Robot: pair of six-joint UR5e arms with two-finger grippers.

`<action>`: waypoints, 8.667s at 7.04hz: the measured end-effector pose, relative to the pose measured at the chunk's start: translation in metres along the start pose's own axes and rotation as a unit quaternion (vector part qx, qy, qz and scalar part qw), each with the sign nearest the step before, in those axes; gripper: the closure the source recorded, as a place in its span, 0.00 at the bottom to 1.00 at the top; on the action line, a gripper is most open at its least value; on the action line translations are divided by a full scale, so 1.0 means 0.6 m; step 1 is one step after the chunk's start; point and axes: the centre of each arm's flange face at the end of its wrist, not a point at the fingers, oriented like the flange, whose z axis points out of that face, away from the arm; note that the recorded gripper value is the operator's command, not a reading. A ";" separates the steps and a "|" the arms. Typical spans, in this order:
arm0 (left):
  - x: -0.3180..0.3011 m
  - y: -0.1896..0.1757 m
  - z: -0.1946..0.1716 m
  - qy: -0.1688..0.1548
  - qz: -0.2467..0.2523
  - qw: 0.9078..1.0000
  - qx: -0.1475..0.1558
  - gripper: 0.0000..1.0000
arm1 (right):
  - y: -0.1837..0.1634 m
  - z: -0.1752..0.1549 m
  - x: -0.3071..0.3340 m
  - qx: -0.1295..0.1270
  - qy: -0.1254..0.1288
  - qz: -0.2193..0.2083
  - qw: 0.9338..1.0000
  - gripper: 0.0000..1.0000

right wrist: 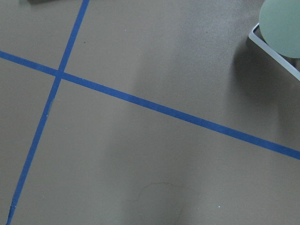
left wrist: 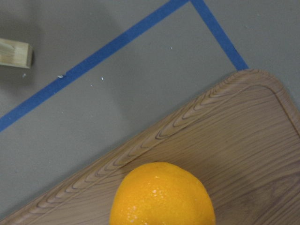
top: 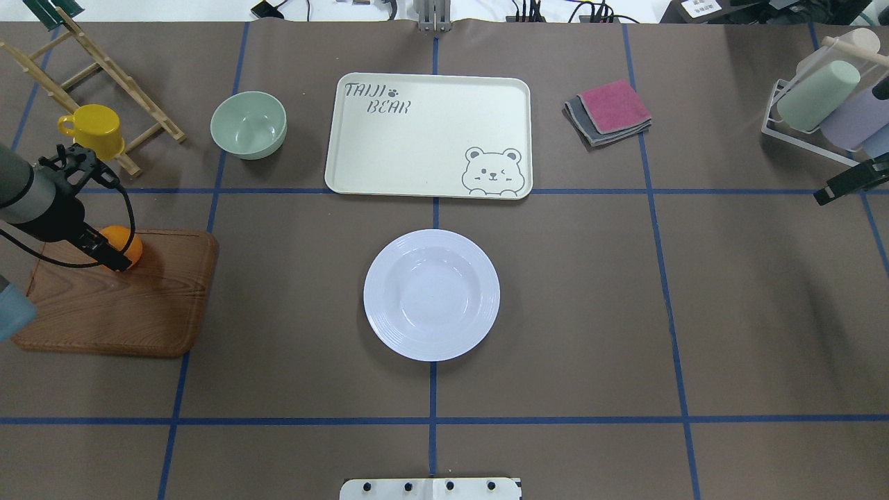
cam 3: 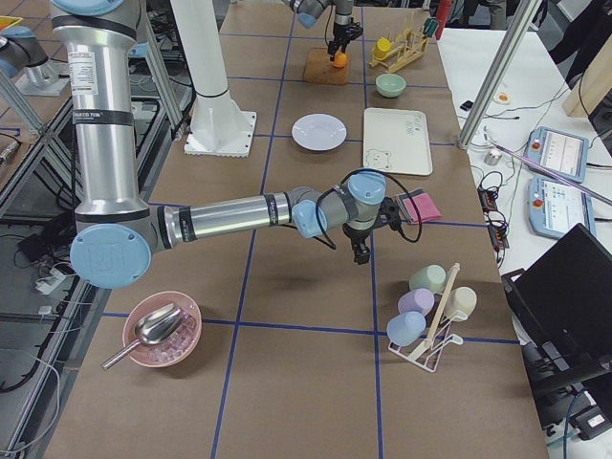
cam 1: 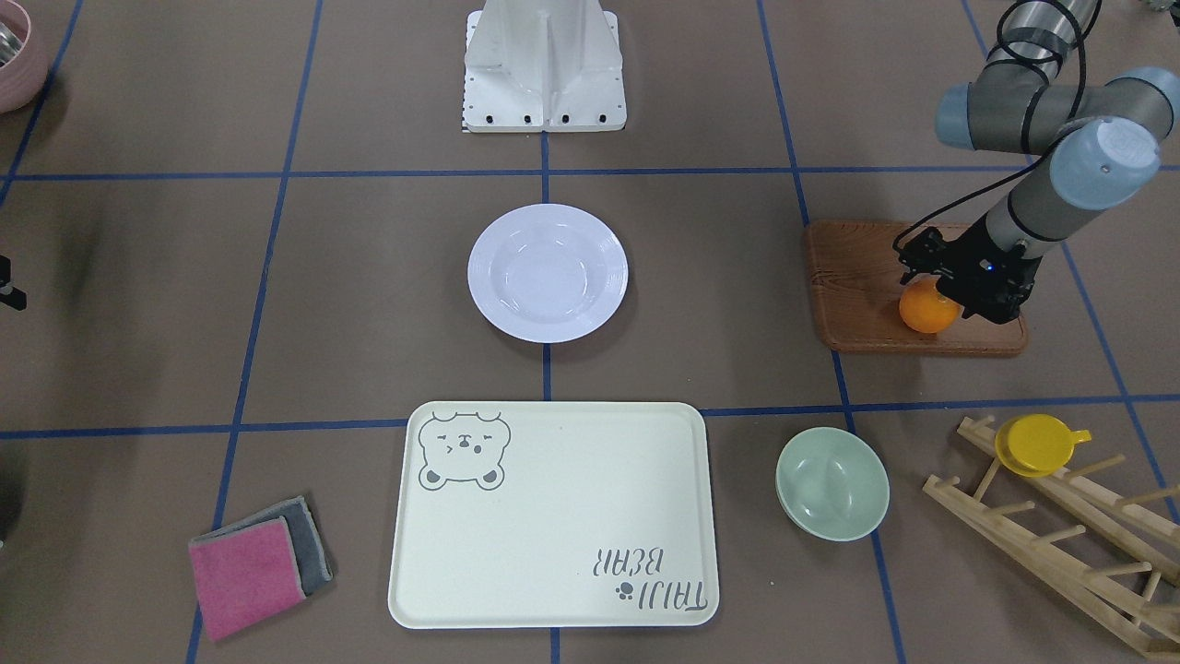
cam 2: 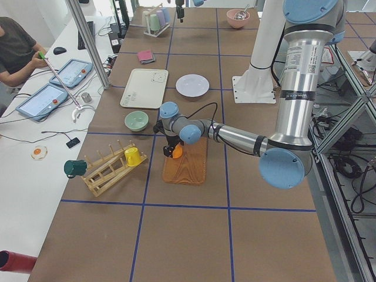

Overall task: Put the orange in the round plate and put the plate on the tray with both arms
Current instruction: 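Reach the left gripper down and grasp the orange on the wooden board, then carry the orange with the left gripper and lower it onto the white plate, then open the left gripper and withdraw it while the right gripper reaches toward the plate, then lower the right gripper to the plate rim nearest the robot and grip it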

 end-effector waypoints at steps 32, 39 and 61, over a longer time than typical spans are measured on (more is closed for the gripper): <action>0.454 -0.279 -0.242 0.042 -0.188 0.977 0.096 0.00 | -0.052 0.039 -0.289 -0.013 -0.060 0.052 0.997 0.01; 0.324 -0.272 -0.278 0.011 -0.206 0.972 0.111 0.00 | -0.096 0.159 -0.654 0.116 -0.163 0.262 0.944 0.01; -0.037 -0.131 -0.337 -0.043 -0.114 0.989 0.088 0.00 | 0.129 0.369 -0.789 0.267 -0.364 0.373 0.811 0.80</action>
